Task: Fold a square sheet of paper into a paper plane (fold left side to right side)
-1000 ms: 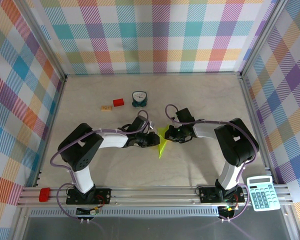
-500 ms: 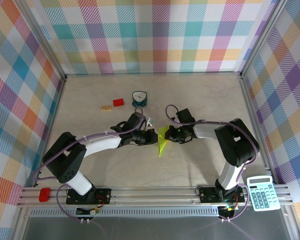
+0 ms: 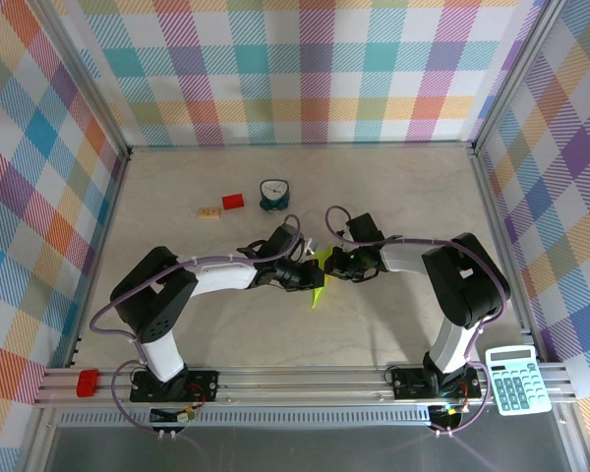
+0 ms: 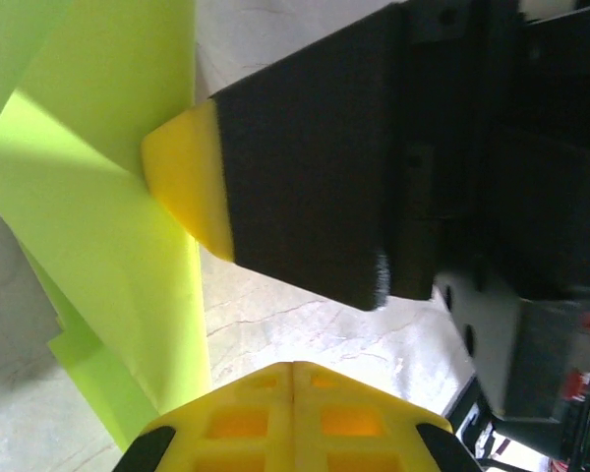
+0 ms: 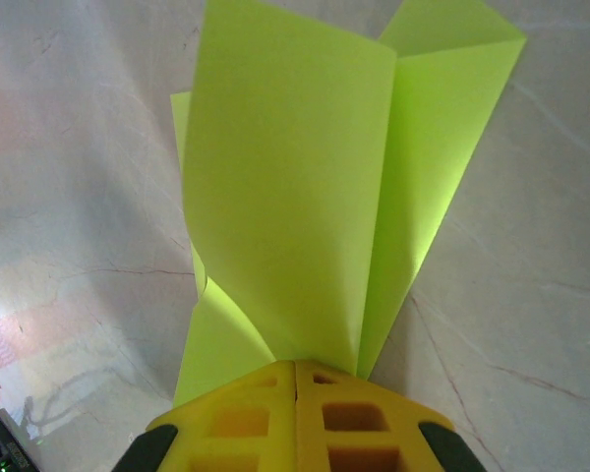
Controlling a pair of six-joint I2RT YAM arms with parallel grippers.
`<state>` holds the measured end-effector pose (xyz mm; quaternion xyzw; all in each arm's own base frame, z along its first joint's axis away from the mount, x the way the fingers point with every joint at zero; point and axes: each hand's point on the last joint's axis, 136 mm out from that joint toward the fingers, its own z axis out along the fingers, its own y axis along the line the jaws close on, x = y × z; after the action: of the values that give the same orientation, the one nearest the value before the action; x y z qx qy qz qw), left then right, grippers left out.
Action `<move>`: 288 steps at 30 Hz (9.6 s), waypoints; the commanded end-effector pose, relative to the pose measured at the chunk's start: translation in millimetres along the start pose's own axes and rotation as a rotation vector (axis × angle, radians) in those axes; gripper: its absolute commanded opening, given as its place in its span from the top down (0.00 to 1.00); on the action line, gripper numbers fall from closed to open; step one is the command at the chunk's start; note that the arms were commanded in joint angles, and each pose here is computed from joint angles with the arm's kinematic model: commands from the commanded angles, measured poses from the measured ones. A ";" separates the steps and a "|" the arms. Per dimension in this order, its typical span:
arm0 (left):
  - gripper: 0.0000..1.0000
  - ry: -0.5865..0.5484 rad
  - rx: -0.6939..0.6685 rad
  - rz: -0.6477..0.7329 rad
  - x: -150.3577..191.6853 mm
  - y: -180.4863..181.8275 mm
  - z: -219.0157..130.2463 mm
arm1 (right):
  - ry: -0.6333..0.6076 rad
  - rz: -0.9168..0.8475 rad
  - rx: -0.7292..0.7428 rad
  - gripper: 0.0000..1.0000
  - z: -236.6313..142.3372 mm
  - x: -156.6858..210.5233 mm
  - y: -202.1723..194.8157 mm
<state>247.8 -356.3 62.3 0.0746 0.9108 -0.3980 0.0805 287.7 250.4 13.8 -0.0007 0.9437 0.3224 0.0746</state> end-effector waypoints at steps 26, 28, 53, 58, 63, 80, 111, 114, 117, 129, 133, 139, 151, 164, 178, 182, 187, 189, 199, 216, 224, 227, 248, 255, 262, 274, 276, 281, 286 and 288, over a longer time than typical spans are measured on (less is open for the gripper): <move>1.00 0.082 -0.112 -0.095 33.6 48.6 23.9 | 0.156 0.071 0.142 1.00 10.5 42.0 -38.9; 1.00 0.085 -0.125 -0.096 36.2 52.4 24.9 | 0.141 0.056 0.105 1.00 8.2 35.1 -27.7; 1.00 0.090 -0.246 -0.059 65.1 82.1 5.9 | 0.045 -0.055 -0.167 1.00 -5.2 37.0 42.3; 1.00 0.092 -0.251 -0.061 65.3 83.1 6.0 | 0.053 -0.049 -0.155 1.00 3.5 36.5 38.3; 1.00 0.096 -0.260 -0.062 66.3 85.3 5.6 | 0.054 -0.067 -0.148 1.00 4.9 33.9 38.9; 1.00 0.112 -0.290 -0.074 72.3 93.4 4.3 | 0.017 -0.092 -0.026 1.00 8.0 17.5 16.0; 1.00 0.129 -0.305 -0.089 79.0 99.9 4.4 | -0.100 -0.018 -0.002 1.00 -5.9 -67.5 -30.6; 1.00 0.124 -0.306 -0.090 78.9 100.1 3.2 | -0.110 -0.012 -0.004 1.00 -8.1 -78.6 -33.1; 1.00 0.117 -0.305 -0.088 78.2 99.7 2.5 | -0.119 -0.009 -0.001 1.00 -10.6 -87.7 -34.8; 1.00 0.078 -0.278 -0.066 62.1 90.0 4.9 | -0.180 -0.043 -0.033 1.00 -56.1 -93.4 -9.8; 1.00 0.063 -0.265 -0.058 50.1 87.9 7.2 | -0.162 -0.006 -0.084 1.00 -70.6 -65.3 -1.2; 1.00 0.051 -0.261 -0.031 32.1 85.1 6.2 | -0.092 0.016 -0.149 1.00 -65.9 -20.3 13.2; 1.00 0.042 -0.255 -0.025 27.0 83.4 5.8 | 0.036 0.040 -0.204 1.00 -14.4 6.9 35.0; 1.00 0.047 -0.248 -0.030 26.7 82.8 8.4 | 0.077 0.049 -0.204 1.00 1.1 14.1 38.7; 0.95 -0.016 -0.098 -0.001 -1.3 32.8 -6.1 | 0.162 0.111 -0.029 1.00 21.9 43.5 -9.2; 0.93 -0.041 -0.036 0.019 -10.4 10.6 -19.8 | 0.171 0.121 0.017 1.00 23.8 48.6 -21.1; 0.96 -0.006 0.005 -0.026 -0.4 2.6 -25.6 | 0.179 0.129 0.040 1.00 25.4 51.4 -26.4; 0.98 0.009 0.017 -0.059 6.3 6.0 -24.6 | 0.178 0.127 0.041 1.00 25.6 50.8 -26.2; 1.00 0.072 0.052 -0.118 29.9 12.3 -11.4 | 0.187 0.124 0.059 1.00 25.2 51.0 -28.3; 1.00 0.108 0.034 -0.133 42.6 23.2 -1.1 | 0.196 0.121 0.080 1.00 24.5 51.3 -30.8; 1.00 0.121 0.009 -0.152 49.8 33.7 2.5 | 0.200 0.118 0.094 1.00 23.7 52.4 -33.1; 1.00 0.124 -0.003 -0.159 52.7 38.1 2.3 | 0.201 0.119 0.097 1.00 24.0 52.5 -33.7; 1.00 0.147 -0.032 -0.176 68.7 48.8 -1.3 | 0.212 0.117 0.115 1.00 25.8 51.1 -35.7; 1.00 0.150 -0.037 -0.176 72.4 49.9 -4.3 | 0.217 0.117 0.121 1.00 26.7 50.9 -36.5; 1.00 0.164 -0.040 -0.177 79.8 51.9 -6.0 | 0.220 0.117 0.126 1.00 27.0 51.9 -38.0; 1.00 0.189 -0.080 -0.175 94.7 60.8 -6.5 | 0.225 0.116 0.140 1.00 26.0 54.0 -41.0; 1.00 0.187 -0.084 -0.176 95.8 61.5 -7.5 | 0.226 0.117 0.143 1.00 26.0 54.2 -41.4; 1.00 0.181 -0.094 -0.178 98.5 63.8 -9.7 | 0.225 0.117 0.144 1.00 25.6 54.0 -41.8; 1.00 0.170 -0.067 -0.168 97.7 57.5 -12.6 | 0.227 0.117 0.143 1.00 25.6 54.5 -41.4; 1.00 0.156 -0.029 -0.156 93.4 47.4 -15.9 | 0.225 0.116 0.143 1.00 25.2 54.1 -40.9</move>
<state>181.8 -313.0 21.8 0.0372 0.9193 -0.3918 0.0047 264.9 274.2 12.9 -0.0101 0.9306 0.3659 -0.0064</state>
